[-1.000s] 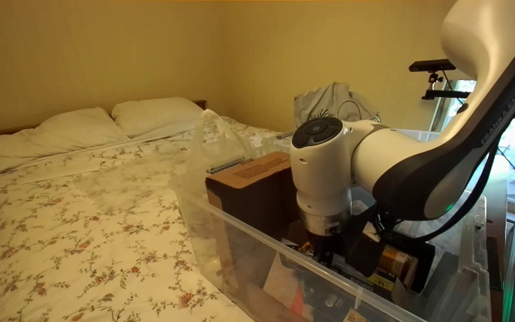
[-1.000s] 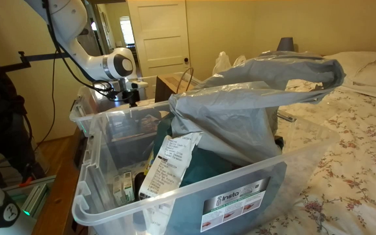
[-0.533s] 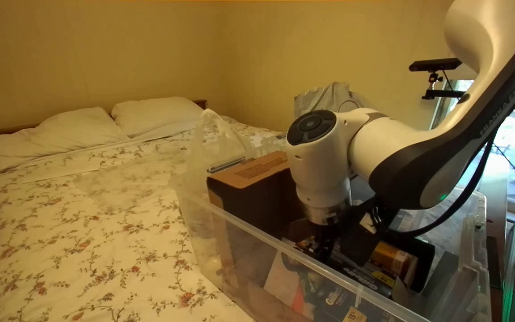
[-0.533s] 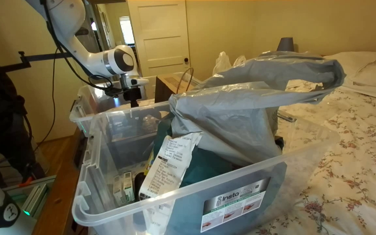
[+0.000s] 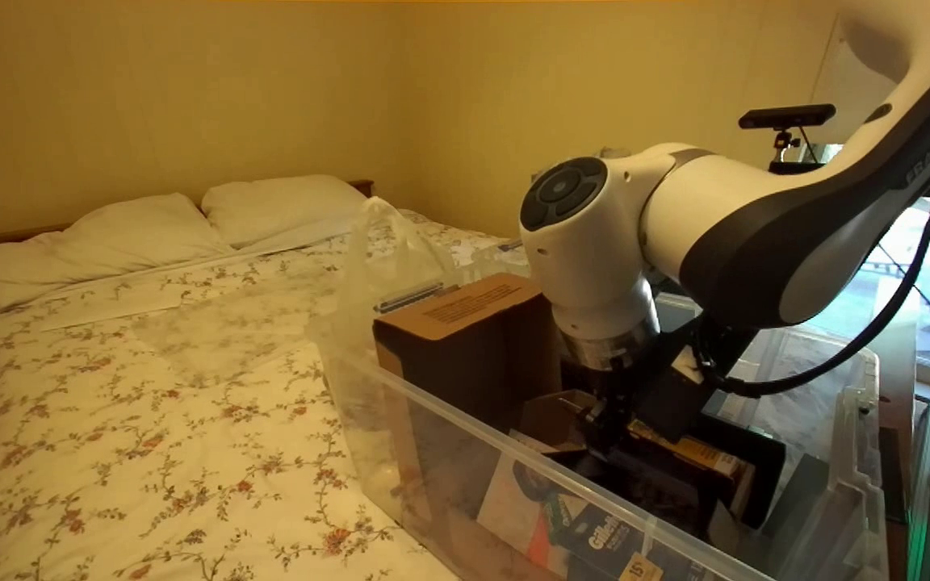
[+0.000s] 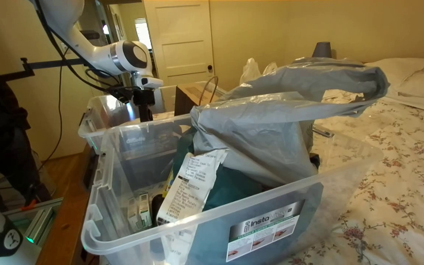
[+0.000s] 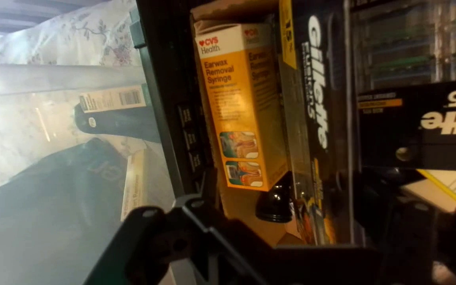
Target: Move one black pack from the container on the left to the container on the right.
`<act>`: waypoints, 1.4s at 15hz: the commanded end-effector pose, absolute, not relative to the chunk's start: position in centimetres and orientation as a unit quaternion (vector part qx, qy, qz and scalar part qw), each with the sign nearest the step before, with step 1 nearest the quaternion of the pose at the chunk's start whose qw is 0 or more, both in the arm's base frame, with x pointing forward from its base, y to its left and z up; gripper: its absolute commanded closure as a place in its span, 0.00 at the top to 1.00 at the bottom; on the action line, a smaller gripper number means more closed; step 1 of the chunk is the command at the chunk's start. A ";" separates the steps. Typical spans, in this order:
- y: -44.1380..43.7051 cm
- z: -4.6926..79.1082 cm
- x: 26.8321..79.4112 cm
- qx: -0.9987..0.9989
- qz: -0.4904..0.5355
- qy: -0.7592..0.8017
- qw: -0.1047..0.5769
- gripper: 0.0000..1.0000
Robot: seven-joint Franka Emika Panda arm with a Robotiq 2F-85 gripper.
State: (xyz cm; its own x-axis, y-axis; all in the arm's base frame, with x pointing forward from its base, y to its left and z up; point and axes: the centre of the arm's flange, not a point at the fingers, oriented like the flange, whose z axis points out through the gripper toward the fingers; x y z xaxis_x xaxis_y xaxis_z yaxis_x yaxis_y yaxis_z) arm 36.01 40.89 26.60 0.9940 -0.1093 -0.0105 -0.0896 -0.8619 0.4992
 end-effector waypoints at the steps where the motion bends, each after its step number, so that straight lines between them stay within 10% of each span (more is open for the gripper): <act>1: 40.5 25.2 35.9 0.963 -0.062 -0.051 0.258 0.51; 8: 40.2 25.7 35.6 0.967 -0.075 -0.039 0.239 0.02; 21: 39.2 47.2 30.4 0.987 0.074 0.031 0.141 0.01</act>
